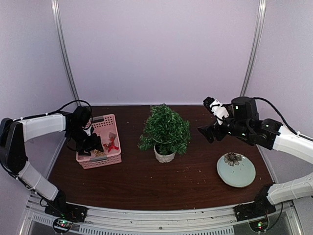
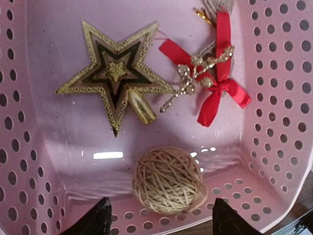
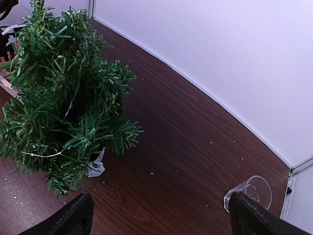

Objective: Decorate the small christmas tree

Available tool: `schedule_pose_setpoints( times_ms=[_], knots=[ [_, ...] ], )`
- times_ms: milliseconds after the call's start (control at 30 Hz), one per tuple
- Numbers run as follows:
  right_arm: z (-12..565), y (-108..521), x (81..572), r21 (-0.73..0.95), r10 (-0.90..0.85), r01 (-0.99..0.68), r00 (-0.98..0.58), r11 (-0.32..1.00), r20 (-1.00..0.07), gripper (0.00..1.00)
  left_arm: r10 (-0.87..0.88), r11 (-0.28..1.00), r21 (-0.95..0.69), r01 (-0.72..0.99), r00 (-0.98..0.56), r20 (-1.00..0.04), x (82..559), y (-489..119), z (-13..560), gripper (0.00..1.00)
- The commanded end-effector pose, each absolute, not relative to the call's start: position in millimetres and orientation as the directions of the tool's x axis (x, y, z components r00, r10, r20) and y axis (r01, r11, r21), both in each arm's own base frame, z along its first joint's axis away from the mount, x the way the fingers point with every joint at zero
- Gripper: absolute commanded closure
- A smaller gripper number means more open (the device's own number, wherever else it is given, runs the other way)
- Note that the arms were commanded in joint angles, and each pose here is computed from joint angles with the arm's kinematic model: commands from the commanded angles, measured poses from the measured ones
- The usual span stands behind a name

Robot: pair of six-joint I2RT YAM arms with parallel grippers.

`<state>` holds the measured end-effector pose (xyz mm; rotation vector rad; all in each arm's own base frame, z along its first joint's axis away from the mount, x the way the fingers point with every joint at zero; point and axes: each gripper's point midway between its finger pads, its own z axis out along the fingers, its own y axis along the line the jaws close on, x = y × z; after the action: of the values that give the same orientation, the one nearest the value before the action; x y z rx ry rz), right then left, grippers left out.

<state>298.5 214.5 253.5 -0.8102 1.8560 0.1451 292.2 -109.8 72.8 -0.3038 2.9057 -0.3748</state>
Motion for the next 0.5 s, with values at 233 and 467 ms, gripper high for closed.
schedule_pose_setpoints(
  times_ms=[233, 467],
  knots=[
    [270, 220, 302, -0.227, -0.420, -0.597, -0.206, 0.770, -0.884, 0.00, -0.171, 0.939, -0.314, -0.136, -0.981, -0.088, 299, -129, 41, 0.33],
    [276, 223, 305, -0.232, -0.420, -0.597, -0.196, 0.768, -0.886, 0.00, -0.192, 0.935, -0.314, -0.166, -0.980, -0.056, 305, -132, 30, 0.42]
  ],
)
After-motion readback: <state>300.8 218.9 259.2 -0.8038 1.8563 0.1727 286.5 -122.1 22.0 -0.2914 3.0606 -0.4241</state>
